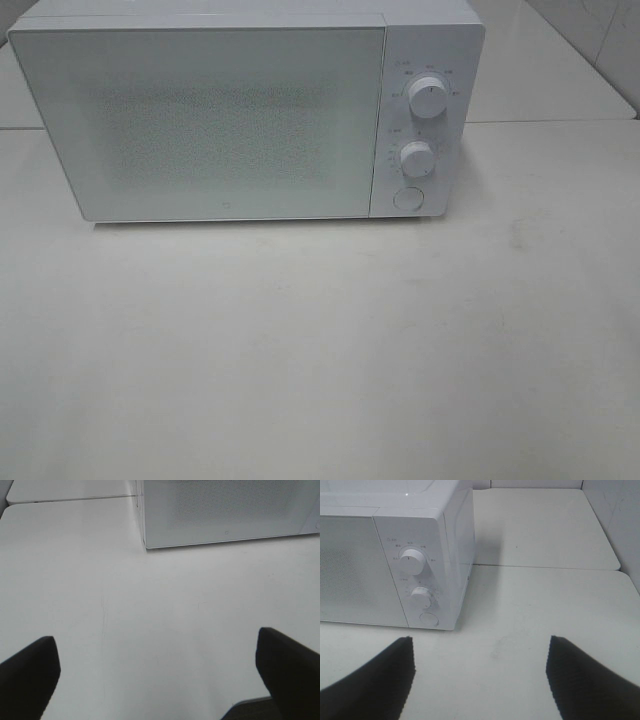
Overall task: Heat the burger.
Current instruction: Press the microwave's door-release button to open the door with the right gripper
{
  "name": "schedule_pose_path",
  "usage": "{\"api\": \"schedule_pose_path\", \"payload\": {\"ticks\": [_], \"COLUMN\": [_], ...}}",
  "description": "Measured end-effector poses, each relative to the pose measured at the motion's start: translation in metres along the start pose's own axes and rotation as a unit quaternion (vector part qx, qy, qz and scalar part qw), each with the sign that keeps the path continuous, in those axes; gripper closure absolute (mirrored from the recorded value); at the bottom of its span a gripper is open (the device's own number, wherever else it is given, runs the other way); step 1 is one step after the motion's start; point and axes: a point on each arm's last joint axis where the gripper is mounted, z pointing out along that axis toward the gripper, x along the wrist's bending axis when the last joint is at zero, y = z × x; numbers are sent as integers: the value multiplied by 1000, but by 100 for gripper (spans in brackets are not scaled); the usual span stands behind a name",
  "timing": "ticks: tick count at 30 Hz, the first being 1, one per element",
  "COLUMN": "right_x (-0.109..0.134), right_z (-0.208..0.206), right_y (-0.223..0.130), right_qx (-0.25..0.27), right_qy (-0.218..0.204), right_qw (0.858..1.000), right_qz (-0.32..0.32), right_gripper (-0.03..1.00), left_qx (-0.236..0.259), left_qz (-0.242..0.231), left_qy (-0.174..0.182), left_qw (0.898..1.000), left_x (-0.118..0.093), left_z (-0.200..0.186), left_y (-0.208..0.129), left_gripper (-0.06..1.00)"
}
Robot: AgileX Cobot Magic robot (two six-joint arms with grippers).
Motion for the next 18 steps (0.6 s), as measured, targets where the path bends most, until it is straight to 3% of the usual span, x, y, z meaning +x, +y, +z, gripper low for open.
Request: {"api": "schedule_pose_path", "payload": {"ticks": [18], "right_x": [-4], "right_z": [69], "right_y": [2], "right_qx": [-19], "right_qy": [-12], "right_qw": [1000], "right_qz": [11], "right_gripper": [25], "left_qx": [0], "left_qz": [0], "left_qy": [0], "left_qw": [1000], "left_x": [0], "left_z": [0], "left_y": [0], "left_gripper": [-4]}}
